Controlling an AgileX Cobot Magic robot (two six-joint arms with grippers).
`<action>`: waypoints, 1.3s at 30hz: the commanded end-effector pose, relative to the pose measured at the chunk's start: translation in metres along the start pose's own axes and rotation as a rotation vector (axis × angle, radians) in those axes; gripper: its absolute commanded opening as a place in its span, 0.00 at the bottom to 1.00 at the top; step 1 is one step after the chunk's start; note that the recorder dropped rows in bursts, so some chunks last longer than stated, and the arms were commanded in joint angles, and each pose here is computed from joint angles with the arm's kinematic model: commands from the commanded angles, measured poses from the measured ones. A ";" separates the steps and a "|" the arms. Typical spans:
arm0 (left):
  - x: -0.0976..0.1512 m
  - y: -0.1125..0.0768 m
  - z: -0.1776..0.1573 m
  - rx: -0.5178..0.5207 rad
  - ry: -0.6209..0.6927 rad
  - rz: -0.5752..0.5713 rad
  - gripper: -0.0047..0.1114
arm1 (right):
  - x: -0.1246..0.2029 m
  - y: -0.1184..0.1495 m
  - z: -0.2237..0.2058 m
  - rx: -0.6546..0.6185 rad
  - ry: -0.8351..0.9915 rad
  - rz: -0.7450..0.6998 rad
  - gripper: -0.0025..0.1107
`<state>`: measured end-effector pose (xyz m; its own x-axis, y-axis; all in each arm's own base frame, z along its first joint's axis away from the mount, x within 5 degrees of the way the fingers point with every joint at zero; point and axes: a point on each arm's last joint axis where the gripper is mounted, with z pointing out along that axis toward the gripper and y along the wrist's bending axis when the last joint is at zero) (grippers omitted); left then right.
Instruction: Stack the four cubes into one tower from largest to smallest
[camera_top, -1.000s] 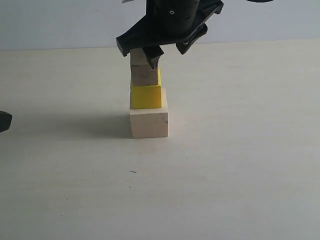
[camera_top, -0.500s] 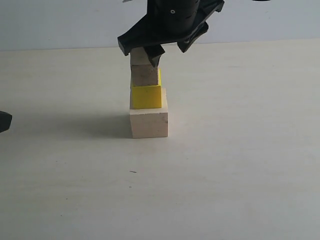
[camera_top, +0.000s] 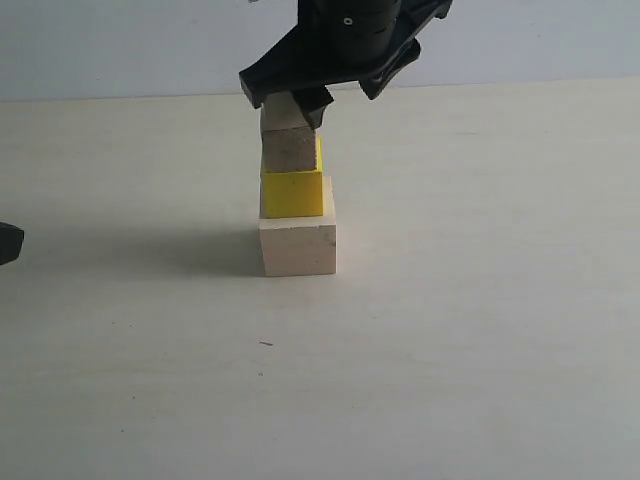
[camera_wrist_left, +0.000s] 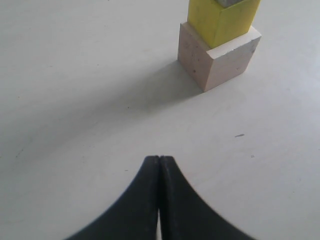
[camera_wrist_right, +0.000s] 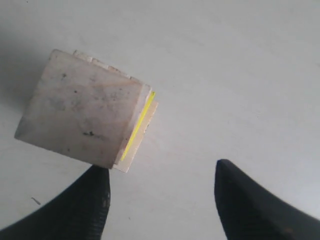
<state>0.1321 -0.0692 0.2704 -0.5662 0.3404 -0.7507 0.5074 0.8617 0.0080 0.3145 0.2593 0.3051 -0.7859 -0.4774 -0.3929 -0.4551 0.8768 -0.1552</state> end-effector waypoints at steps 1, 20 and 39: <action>0.000 0.000 -0.001 -0.003 -0.011 -0.006 0.04 | 0.000 -0.001 0.000 0.009 -0.005 0.016 0.54; 0.000 0.000 -0.001 -0.003 -0.011 -0.006 0.04 | 0.000 0.005 0.000 -0.065 -0.002 0.048 0.54; 0.000 0.000 -0.001 -0.003 -0.011 -0.006 0.04 | -0.003 0.009 0.000 -0.106 -0.037 0.044 0.54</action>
<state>0.1321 -0.0692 0.2704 -0.5662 0.3404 -0.7507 0.5074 0.8617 0.0080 0.3120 0.2687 0.3043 -0.8006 -0.4315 -0.4158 -0.4570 0.8885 -0.0421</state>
